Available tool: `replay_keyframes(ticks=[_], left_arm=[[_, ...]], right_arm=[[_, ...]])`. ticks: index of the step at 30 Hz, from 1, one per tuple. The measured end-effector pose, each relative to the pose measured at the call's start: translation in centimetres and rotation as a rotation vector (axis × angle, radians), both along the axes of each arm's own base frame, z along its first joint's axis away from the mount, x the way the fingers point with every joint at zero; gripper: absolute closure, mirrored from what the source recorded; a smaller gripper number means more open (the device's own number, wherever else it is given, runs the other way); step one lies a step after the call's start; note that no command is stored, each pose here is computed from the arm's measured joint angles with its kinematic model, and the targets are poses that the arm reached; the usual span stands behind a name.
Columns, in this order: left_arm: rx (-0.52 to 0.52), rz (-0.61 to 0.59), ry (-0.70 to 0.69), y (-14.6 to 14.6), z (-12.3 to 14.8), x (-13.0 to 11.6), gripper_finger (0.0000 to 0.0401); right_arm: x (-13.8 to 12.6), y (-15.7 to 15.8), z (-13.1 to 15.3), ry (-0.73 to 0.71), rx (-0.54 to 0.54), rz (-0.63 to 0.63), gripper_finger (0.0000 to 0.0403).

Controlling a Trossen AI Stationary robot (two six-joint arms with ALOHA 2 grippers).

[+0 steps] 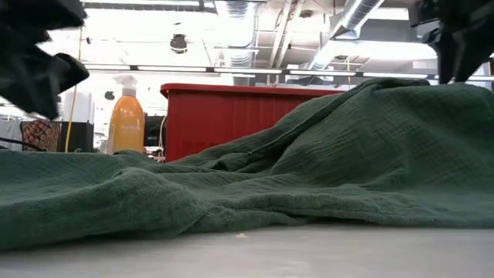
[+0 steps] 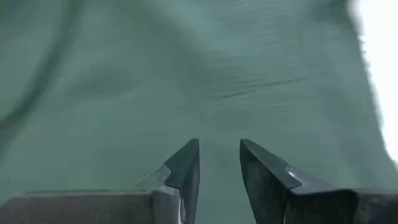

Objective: Fold Laundry from Bin
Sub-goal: Fold the green button down shirt

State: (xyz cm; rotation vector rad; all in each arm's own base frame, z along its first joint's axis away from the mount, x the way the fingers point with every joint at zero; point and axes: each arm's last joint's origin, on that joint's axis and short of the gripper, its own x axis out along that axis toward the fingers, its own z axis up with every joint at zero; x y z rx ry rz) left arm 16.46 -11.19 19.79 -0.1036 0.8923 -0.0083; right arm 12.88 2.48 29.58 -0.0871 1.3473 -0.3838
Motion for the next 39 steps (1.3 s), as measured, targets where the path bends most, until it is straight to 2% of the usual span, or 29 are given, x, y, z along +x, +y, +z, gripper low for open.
replay_keyframes(ticks=[2,5,9,13,16,19,23,28,34,39], left_arm=[[-0.052,-0.086,-0.061,-1.0,0.3,0.2,0.0297],[-0.090,-0.139,-0.189,-2.3,1.4,0.5,0.0297],[-0.138,-0.218,-0.328,-3.9,2.5,0.7,0.0297],[-0.149,-0.243,-0.366,-5.9,1.7,1.1,0.0297],[-0.114,-0.269,-0.307,-7.8,-0.1,1.5,0.0297],[-0.077,-0.297,-0.244,-10.1,-1.8,2.5,0.0297],[-0.029,-0.351,-0.167,-13.0,-3.6,3.9,0.0297],[0.027,-0.368,-0.041,-14.9,-4.4,4.8,0.0297],[0.048,-0.318,0.120,-16.0,-3.3,3.2,0.0297],[0.057,-0.279,0.120,-17.3,-3.5,0.2,0.0297]], right_arm=[[0.2,0.9,0.3,-0.015,0.082,0.014,0.0164],[0.4,2.4,1.4,-0.046,0.182,0.004,0.0164],[0.7,5.0,3.3,-0.104,0.247,0.025,0.0164],[1.6,8.8,4.3,-0.195,0.281,0.100,0.0164],[2.7,12.7,3.1,-0.265,0.262,0.223,0.0164],[3.4,16.3,0.8,-0.229,0.205,0.341,0.0164],[4.1,19.5,-3.0,-0.121,0.118,0.381,0.0164],[4.6,21.7,-6.6,-0.039,0.041,0.372,0.0172],[5.2,22.8,-9.0,-0.005,0.006,0.376,0.0198],[6.1,23.5,-10.7,0.005,0.009,0.364,0.0217]])
